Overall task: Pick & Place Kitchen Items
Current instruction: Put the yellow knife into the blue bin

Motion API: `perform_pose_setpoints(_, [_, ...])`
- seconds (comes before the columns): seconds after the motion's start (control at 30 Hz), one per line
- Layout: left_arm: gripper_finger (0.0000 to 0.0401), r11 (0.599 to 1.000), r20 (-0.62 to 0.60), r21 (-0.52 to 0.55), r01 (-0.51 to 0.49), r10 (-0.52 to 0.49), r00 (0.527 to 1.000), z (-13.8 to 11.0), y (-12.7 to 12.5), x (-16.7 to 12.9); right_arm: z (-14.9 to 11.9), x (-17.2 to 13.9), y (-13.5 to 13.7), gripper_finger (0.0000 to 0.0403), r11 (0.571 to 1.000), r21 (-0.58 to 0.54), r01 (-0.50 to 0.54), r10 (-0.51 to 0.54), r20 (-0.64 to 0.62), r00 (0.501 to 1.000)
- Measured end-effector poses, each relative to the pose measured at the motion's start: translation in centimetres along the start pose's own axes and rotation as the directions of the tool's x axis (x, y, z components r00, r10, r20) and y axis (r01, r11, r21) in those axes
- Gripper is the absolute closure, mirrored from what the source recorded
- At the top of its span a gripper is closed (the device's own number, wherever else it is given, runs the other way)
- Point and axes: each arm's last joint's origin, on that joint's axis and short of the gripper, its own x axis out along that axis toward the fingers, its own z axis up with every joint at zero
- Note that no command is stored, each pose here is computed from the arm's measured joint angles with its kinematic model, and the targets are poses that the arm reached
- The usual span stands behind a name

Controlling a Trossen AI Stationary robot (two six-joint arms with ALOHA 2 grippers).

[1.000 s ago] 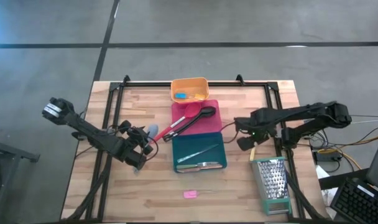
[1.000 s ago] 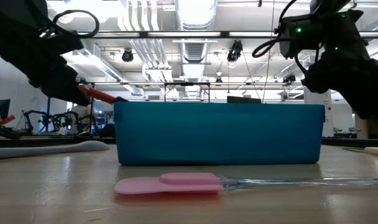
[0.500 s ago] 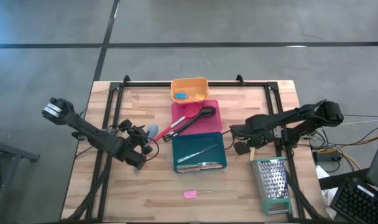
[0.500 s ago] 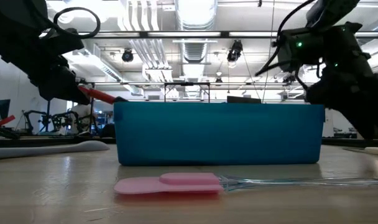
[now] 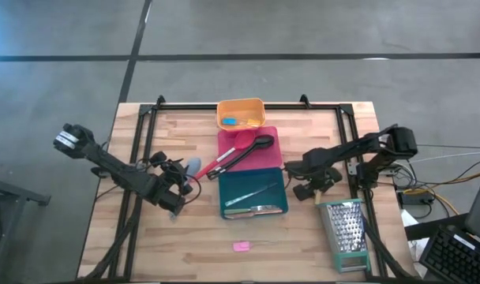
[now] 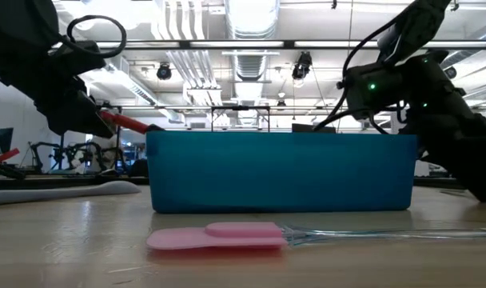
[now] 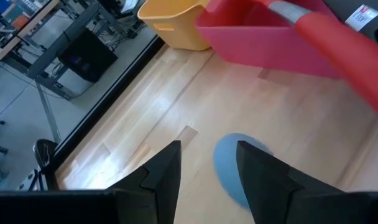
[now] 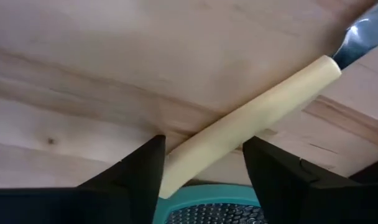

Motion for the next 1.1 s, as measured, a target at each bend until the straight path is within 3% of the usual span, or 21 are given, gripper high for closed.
perform_pose_setpoints(0.43, [0.0243,1.0,-0.002,-0.01,-0.001,0.001,1.0,-0.1,0.0,0.0,-0.2,-0.6,0.0,0.035,0.998,-0.045,-0.053,0.055,0.043,0.998])
perform_pose_setpoints(0.73, [0.0243,1.0,-0.001,-0.014,0.002,-0.002,1.0,-0.1,0.0,0.0,-0.2,-1.1,-0.2,0.0352,0.997,-0.066,-0.037,0.046,0.141,0.989])
perform_pose_setpoints(0.93, [0.0243,1.0,-0.001,-0.016,0.003,-0.003,1.0,-0.1,0.0,0.0,-0.4,-2.7,-1.0,0.0352,0.998,-0.061,-0.035,0.054,0.339,0.939])
perform_pose_setpoints(1.1, [0.0243,1.0,0.0,-0.021,0.005,-0.005,1.0,0.0,-0.1,0.0,-1.5,-4.2,-2.1,0.0352,0.995,-0.042,-0.087,0.097,0.412,0.906])
